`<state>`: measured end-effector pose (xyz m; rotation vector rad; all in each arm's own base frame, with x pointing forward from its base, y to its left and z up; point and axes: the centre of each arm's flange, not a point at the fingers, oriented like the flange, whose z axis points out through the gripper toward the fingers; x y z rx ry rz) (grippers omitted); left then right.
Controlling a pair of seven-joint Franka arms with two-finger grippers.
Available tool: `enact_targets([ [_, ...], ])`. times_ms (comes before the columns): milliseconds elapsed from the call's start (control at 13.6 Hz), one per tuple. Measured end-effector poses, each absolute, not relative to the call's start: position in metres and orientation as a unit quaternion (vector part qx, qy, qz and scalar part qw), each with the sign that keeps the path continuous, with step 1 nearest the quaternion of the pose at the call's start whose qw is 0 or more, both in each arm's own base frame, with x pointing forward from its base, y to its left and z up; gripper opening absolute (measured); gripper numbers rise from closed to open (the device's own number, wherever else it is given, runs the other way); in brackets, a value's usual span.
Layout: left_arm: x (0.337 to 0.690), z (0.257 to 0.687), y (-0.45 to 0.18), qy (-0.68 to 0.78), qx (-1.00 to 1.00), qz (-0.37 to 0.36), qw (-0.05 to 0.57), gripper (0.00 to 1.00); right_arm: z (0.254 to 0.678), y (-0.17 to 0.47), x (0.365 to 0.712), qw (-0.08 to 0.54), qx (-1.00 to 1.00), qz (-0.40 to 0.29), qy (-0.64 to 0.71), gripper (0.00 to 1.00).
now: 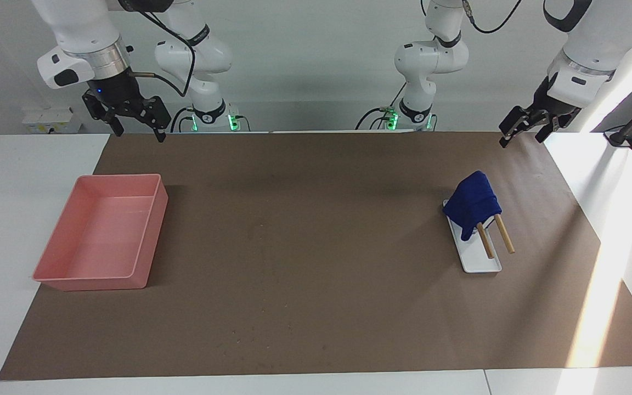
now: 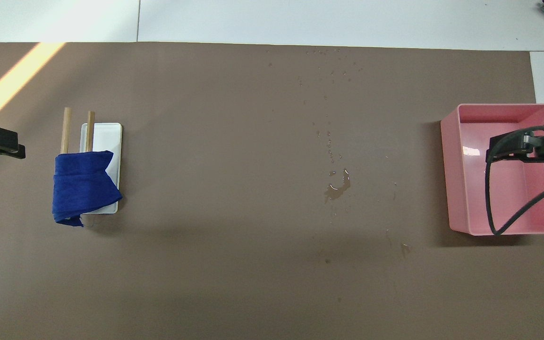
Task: Wipe water with towel using both arms
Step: 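Move the left gripper toward the blue cloth on the white tray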
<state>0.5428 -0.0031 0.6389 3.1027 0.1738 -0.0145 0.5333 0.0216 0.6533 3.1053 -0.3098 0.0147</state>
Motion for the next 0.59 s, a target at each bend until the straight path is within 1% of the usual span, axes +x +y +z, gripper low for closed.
enact_targets([
  [588, 0.5433, 0.6390, 0.0009, 0.060, 0.998, -0.002, 0.017, 1.00, 0.6537, 0.0212, 0.5332, 0.010, 0.995, 0.005, -0.100, 1.00],
])
